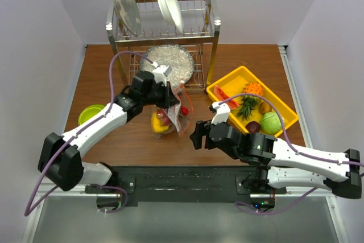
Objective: Open the zip-top bag and remove the fake food
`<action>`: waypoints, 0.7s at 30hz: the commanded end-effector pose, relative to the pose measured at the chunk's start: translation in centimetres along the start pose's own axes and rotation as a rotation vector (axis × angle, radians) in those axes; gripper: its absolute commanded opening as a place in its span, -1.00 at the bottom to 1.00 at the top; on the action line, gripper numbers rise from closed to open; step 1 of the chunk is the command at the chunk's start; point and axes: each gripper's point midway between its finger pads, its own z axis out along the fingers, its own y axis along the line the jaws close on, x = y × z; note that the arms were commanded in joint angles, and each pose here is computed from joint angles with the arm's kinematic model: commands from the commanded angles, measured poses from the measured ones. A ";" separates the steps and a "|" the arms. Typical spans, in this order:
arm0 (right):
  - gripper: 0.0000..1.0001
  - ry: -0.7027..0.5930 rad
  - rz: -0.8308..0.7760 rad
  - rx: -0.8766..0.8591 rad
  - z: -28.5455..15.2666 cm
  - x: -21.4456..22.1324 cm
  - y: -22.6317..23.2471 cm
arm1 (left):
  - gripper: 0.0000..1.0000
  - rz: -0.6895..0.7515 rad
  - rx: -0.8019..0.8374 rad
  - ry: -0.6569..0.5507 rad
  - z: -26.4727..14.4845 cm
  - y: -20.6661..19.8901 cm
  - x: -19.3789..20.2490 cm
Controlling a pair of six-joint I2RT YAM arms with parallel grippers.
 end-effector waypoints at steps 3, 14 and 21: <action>0.45 -0.075 0.060 -0.049 0.0 -5.1 0.7 | -1.00 -0.009 0.047 -0.044 0.9 -2.3 -0.6; 0.05 0.045 0.172 -0.128 6.5 -2.3 -0.2 | -1.00 -0.014 0.063 -0.033 2.0 -4.1 0.1; -0.10 0.114 0.127 -0.116 9.6 0.3 -0.5 | -1.00 -0.015 0.073 -0.026 2.5 -5.0 0.8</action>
